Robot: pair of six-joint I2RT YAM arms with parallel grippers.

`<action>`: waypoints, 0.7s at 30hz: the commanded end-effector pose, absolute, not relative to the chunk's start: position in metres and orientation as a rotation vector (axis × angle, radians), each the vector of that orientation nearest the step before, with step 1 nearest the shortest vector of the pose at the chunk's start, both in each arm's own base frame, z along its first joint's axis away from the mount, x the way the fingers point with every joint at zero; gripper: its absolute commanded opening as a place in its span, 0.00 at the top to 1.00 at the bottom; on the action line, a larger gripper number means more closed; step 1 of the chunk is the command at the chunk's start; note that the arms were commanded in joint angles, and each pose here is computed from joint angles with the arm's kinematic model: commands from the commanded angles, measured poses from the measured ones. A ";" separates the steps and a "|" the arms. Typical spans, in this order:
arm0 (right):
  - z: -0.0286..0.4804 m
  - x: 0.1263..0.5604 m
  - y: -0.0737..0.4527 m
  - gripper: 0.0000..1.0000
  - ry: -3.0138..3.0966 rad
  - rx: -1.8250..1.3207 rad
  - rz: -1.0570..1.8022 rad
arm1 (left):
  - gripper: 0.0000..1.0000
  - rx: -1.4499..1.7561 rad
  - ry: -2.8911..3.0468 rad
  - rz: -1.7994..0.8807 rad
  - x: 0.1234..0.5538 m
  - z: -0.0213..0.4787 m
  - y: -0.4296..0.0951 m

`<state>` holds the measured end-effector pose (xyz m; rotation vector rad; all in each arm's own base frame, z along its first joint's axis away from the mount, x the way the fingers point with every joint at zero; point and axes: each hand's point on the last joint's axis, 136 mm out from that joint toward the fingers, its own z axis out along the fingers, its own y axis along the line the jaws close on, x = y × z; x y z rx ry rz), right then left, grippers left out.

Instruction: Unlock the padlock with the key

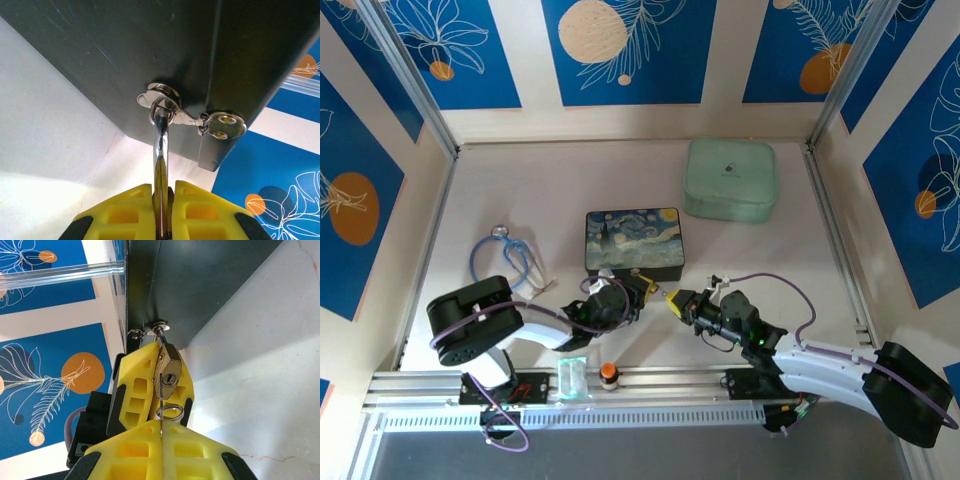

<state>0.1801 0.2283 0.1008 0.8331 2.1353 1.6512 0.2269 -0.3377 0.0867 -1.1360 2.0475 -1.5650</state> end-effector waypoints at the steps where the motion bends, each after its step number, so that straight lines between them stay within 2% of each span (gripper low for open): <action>1: 0.102 0.178 0.232 1.00 2.160 0.799 1.660 | 1.00 -1.128 1.935 -1.697 0.236 0.116 -0.350; 21: 0.099 0.178 0.225 1.00 2.132 0.819 1.624 | 1.00 -1.139 1.950 -1.689 0.233 0.114 -0.349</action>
